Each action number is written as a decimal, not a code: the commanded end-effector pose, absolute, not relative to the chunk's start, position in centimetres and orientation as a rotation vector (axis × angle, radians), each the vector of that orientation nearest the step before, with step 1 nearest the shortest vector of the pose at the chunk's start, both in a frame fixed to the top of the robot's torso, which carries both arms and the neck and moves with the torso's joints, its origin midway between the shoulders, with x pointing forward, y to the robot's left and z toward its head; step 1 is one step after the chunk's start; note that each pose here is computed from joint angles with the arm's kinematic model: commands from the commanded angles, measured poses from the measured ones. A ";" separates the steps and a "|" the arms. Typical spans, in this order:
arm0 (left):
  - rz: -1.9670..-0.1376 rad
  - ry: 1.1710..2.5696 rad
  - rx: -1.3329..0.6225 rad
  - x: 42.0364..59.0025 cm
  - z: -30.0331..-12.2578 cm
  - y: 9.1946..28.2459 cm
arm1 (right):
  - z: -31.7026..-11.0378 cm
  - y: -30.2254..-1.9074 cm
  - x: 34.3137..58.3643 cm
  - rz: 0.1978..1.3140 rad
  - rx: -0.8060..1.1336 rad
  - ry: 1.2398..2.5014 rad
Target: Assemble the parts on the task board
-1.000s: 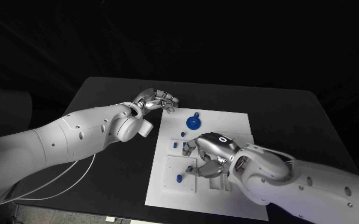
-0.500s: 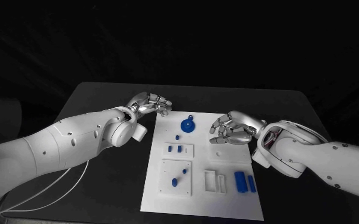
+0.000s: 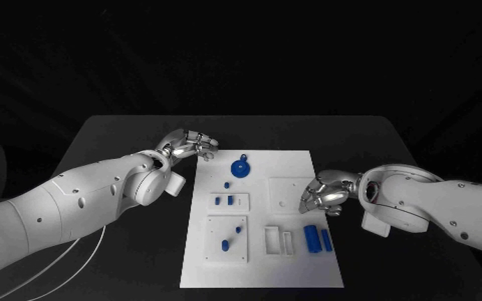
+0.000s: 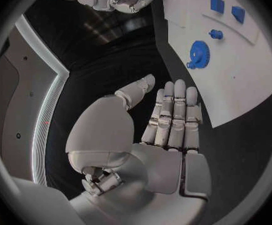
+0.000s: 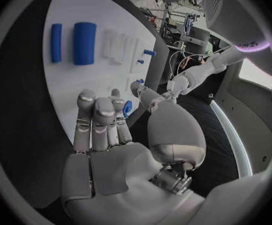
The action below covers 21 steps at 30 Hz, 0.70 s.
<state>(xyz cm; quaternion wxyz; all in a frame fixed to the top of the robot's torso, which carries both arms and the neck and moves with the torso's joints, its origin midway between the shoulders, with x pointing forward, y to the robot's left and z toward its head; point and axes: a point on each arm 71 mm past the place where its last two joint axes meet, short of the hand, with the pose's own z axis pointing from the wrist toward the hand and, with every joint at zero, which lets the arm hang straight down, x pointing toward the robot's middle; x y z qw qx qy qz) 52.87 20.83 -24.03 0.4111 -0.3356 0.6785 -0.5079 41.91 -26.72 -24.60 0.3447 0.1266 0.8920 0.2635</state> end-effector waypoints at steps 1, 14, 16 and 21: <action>-1.299 1.718 -0.846 52.7 -24.2 20.6 | -25.1 -27.6 41.3 0.496 0.207 2.437; -1.330 1.711 -0.850 52.4 -24.5 20.7 | -26.3 -28.1 39.4 0.457 0.334 2.603; -1.334 1.708 -0.848 52.3 -24.4 20.7 | -26.4 -28.1 39.2 0.423 0.344 2.595; -1.342 1.702 -0.849 52.2 -24.4 20.8 | -26.5 -28.6 39.1 0.332 0.297 2.577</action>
